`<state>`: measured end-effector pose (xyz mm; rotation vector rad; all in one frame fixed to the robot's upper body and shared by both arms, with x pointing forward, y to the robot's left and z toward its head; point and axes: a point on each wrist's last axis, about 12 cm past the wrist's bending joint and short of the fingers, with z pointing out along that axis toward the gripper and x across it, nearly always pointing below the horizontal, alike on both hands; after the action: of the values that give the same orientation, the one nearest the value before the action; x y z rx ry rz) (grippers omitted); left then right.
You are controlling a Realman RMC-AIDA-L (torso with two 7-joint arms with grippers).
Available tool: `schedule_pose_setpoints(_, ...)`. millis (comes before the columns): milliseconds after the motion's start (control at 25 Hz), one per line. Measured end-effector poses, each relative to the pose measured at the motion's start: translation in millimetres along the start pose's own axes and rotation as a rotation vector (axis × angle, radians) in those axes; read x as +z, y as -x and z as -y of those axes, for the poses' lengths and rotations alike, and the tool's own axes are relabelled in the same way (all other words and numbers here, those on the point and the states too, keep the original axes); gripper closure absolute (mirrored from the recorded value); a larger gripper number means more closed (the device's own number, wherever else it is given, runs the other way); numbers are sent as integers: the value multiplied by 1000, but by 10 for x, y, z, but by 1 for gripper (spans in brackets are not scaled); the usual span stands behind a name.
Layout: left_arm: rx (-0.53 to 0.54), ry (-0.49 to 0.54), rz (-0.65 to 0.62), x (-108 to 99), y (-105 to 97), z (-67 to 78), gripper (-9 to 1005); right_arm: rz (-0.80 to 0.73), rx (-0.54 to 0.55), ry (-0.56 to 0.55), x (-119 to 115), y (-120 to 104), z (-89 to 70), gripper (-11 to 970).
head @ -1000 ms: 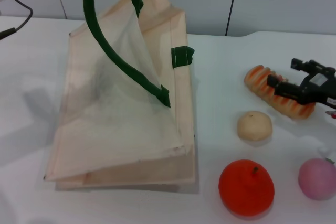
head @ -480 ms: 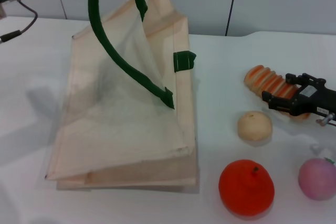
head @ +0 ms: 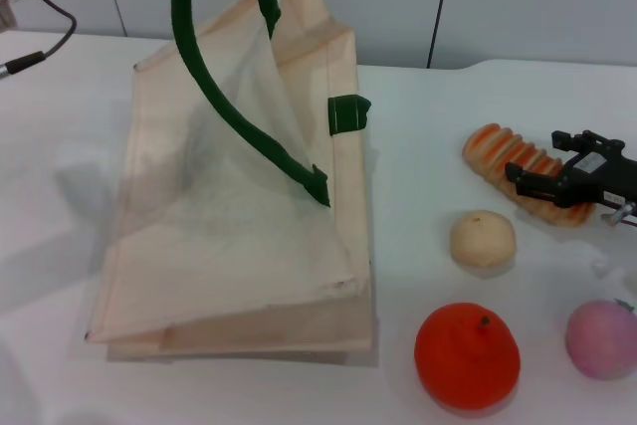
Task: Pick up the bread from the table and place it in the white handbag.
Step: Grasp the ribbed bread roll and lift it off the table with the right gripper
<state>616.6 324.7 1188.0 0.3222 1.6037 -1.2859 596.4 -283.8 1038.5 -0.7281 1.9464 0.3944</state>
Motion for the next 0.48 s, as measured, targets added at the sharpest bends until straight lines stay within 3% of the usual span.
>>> schedule_pose_setpoints(480,-1,2,3,-6,-5,-3,840,-96,-28,-19,154,-17,-46,67)
